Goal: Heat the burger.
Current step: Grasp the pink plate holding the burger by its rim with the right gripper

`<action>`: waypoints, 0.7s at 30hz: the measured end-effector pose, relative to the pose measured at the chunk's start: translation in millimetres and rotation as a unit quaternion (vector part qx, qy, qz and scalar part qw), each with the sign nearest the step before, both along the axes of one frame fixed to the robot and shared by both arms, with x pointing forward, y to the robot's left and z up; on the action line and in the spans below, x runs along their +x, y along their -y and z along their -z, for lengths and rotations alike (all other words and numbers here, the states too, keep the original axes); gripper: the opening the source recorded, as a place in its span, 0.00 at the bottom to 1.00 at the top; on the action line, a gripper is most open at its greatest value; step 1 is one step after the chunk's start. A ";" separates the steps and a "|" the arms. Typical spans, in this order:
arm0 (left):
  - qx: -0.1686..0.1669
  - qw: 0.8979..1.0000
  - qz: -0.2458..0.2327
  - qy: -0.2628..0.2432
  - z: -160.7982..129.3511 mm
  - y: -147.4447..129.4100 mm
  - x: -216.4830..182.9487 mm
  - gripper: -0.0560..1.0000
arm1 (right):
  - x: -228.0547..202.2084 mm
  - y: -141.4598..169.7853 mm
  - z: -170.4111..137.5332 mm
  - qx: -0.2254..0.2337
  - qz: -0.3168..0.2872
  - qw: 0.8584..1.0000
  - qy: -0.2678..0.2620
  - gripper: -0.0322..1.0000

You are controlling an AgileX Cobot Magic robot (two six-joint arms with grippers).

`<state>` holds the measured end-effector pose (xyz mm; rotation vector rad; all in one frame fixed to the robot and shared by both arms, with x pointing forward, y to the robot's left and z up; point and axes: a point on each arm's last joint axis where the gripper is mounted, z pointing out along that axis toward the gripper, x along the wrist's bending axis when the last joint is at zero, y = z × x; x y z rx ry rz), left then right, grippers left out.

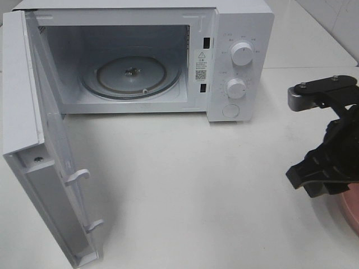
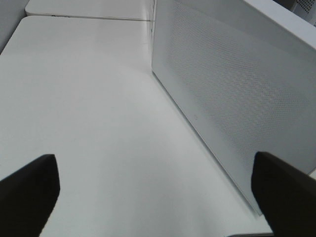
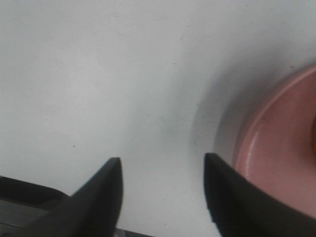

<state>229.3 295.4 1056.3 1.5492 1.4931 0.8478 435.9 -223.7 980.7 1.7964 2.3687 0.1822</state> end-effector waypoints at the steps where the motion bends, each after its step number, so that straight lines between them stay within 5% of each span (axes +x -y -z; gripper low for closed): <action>1: 0.000 1.000 0.000 0.000 0.0 0.0 0.0 0.97 | -0.1 3.7 -1.6 -0.005 0.003 1.000 0.002 0.63; 2: 0.000 1.000 0.000 0.000 0.0 0.0 0.0 0.97 | -0.1 3.7 -1.6 -0.005 0.003 1.000 0.002 0.63; 4: 0.000 1.000 0.000 0.000 0.0 0.0 0.0 0.97 | 1.1 15.6 -2.9 -0.025 0.015 1.000 -0.001 0.86; 7: 0.000 1.000 0.000 0.000 0.0 0.0 0.0 0.97 | 2.0 23.7 -2.9 -0.037 0.025 0.999 -0.006 0.95; 21: 0.000 1.000 0.000 0.000 0.0 0.0 0.0 0.97 | 10.9 47.6 6.9 -0.049 0.079 0.995 -0.029 0.96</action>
